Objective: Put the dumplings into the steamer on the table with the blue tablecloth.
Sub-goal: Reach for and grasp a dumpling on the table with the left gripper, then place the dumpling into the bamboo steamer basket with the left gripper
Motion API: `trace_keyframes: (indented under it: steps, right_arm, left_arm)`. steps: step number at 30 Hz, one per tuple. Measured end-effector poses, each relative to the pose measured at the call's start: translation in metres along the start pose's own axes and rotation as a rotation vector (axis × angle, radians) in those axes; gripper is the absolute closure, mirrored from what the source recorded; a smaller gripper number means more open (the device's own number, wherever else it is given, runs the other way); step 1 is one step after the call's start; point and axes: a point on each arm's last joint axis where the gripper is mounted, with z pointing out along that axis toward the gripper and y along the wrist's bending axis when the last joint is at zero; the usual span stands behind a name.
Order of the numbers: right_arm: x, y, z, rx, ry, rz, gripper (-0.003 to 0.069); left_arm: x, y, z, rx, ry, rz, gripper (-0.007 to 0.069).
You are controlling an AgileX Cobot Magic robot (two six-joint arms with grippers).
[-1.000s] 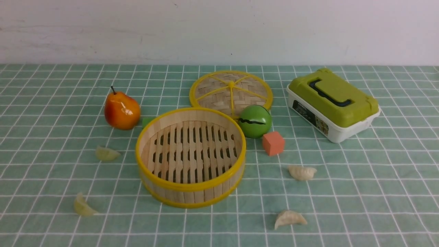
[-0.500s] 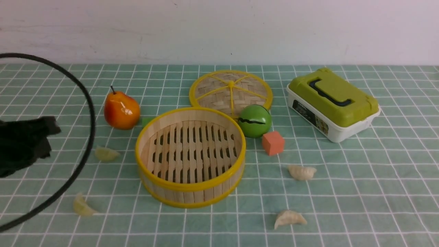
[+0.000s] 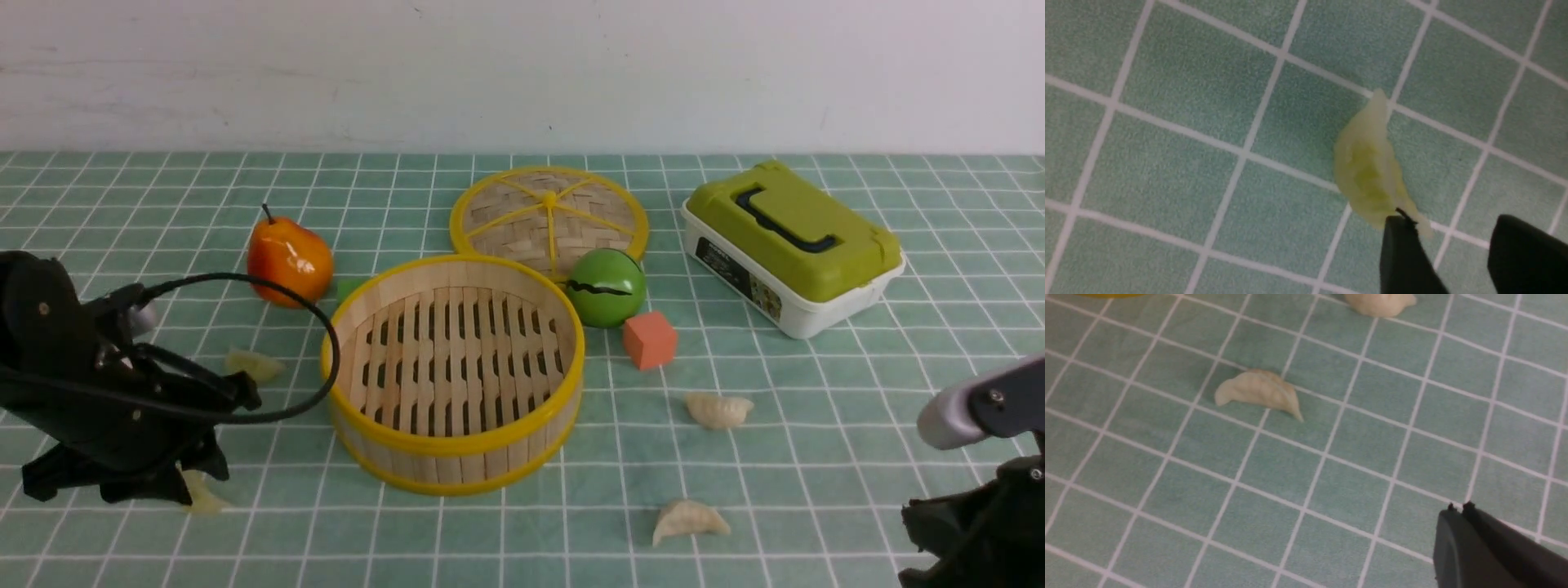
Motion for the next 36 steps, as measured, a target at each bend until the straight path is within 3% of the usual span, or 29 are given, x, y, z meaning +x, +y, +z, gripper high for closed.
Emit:
trace_keyframes:
  steps: [3,7,10,14,18,23,25,26,27,31,36]
  right_arm:
    - [-0.001,0.002,0.000,-0.008,-0.007,-0.008,0.0659]
    - [-0.001,0.002,0.000,-0.008,-0.012,-0.008,0.0658]
    - [-0.002,0.002,0.000,-0.013,-0.018,0.001,0.0656]
    - [-0.003,0.003,0.000,-0.015,-0.029,0.006,0.0652]
    - [-0.003,0.003,0.000,-0.016,-0.030,0.005,0.0652]
    - [-0.003,0.003,0.000,-0.022,-0.032,0.017,0.0650]
    - [-0.003,0.004,0.000,-0.025,-0.034,0.017,0.0650]
    - [-0.003,0.004,0.000,-0.026,-0.034,0.017,0.0650]
    - [-0.003,0.004,0.000,-0.027,-0.036,0.019,0.0650]
    - [-0.003,0.005,0.000,-0.038,-0.038,0.045,0.0647]
    - [-0.003,0.006,0.000,-0.044,-0.038,0.058,0.0644]
  left_arm:
    - [-0.001,0.001,0.008,-0.016,0.001,0.014,0.0210]
    - [-0.002,0.004,0.021,-0.047,0.014,0.031,0.0186]
    - [-0.003,0.006,0.030,-0.059,0.010,0.041,0.0235]
    - [-0.007,0.004,0.033,-0.058,-0.002,0.047,0.0417]
    - [-0.018,-0.009,0.021,-0.029,-0.007,0.049,0.0429]
    - [-0.037,-0.063,-0.018,0.095,-0.093,0.167,0.0428]
    - [-0.047,-0.110,-0.040,0.193,-0.169,0.277,0.0428]
    - [-0.048,-0.113,-0.041,0.198,-0.174,0.286,0.0428]
    - [-0.055,-0.138,-0.043,0.237,-0.204,0.331,0.0428]
    - [-0.071,-0.166,-0.011,0.232,-0.173,0.364,0.0428]
    - [-0.075,-0.172,0.042,0.143,-0.011,0.369,0.0428]
